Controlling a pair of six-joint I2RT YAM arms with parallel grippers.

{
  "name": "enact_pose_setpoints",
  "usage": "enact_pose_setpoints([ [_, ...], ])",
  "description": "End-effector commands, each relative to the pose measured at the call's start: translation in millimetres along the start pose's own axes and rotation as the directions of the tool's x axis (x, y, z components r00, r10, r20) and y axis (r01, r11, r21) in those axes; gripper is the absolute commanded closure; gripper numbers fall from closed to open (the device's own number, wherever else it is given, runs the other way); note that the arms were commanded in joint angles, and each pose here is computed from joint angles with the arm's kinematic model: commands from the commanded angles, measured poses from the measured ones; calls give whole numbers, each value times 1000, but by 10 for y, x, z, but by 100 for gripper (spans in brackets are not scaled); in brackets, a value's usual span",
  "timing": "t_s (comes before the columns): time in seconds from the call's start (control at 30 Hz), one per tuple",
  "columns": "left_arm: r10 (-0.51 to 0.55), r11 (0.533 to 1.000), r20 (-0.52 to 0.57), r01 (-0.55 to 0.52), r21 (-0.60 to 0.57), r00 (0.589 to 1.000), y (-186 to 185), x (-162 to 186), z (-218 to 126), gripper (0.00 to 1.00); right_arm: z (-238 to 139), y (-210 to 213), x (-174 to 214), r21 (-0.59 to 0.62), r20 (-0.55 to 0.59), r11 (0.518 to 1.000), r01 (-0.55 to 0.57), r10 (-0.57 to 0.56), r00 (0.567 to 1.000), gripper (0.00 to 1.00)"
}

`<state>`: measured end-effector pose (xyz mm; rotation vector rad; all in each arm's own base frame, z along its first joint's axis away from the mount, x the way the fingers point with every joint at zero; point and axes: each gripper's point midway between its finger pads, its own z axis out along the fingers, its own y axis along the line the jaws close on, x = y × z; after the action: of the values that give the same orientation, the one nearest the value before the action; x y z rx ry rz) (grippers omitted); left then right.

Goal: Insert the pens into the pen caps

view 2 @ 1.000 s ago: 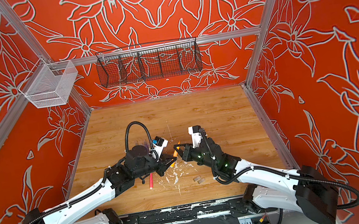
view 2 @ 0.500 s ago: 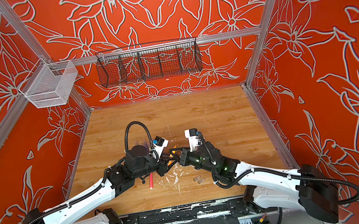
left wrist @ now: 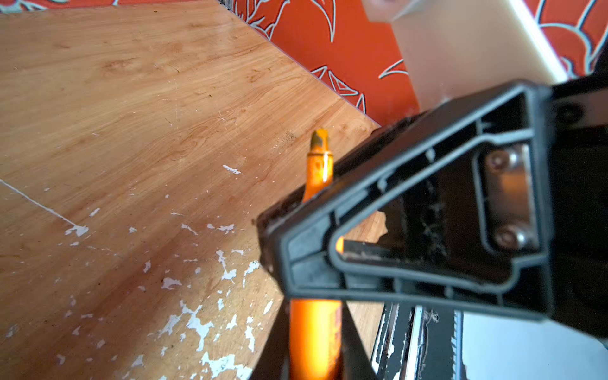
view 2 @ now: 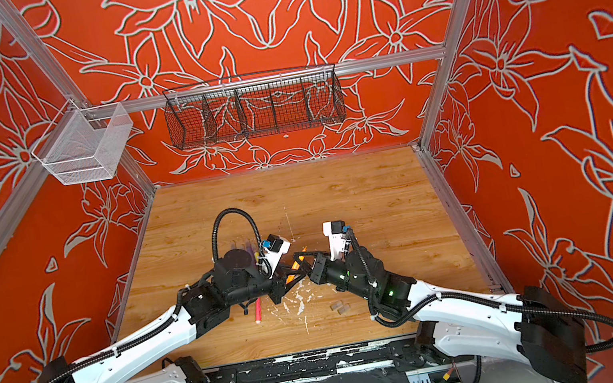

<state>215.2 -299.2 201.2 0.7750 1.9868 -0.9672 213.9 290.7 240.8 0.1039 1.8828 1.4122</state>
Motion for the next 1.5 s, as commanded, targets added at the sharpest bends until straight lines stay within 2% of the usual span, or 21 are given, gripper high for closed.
enact_pose_setpoints([
  [0.0,5,999,48,-3,-38,999,53,-144,-59,100,-23,35,-37,-13,25,1000,-8,8,1000,84],
  [0.13,-21,987,56,29,-156,998,266,-139,-79,100,-117,32,-52,20,11,1000,21,-21,1000,61],
  [0.2,-31,972,72,47,-231,997,407,-142,-108,100,-211,-37,-55,83,-7,995,50,-50,999,55],
  [0.3,-48,922,117,89,-377,992,696,-158,-218,100,-404,-242,-18,215,-59,970,109,-98,993,52],
  [0.4,-75,844,193,165,-510,978,1017,-157,-405,100,-626,-538,59,355,-125,919,170,-134,983,52],
  [0.47,-84,797,247,214,-565,965,1184,-134,-534,100,-784,-791,134,456,-183,864,215,-146,972,52],
  [0.53,-90,763,289,252,-595,953,1292,-107,-641,100,-911,-1016,214,532,-236,808,253,-145,961,52],
  [0.6,-90,750,303,265,-605,949,1341,-65,-680,100,-1034,-1226,302,596,-283,753,279,-128,951,52],
  [0.67,-73,760,340,273,-589,938,1291,-131,-773,100,-1145,-1409,392,645,-320,705,296,-104,942,52],
  [0.77,-65,773,345,266,-576,936,1251,-143,-799,100,-1240,-1589,524,673,-356,672,309,-72,932,52],
  [0.9,-58,778,358,267,-568,932,1228,-154,-837,100,-1306,-1715,630,686,-373,659,310,-48,927,52],
  [1.03,-55,787,361,263,-558,931,1200,-169,-843,100,-1300,-1755,723,678,-388,668,307,-30,921,52],
  [1.3,-55,795,352,254,-551,934,1188,-165,-817,100,-1190,-1742,853,662,-448,657,361,-39,893,52],
  [1.47,-52,794,356,255,-552,933,1179,-178,-842,100,-1105,-1746,906,667,-484,624,407,-52,874,52],
])
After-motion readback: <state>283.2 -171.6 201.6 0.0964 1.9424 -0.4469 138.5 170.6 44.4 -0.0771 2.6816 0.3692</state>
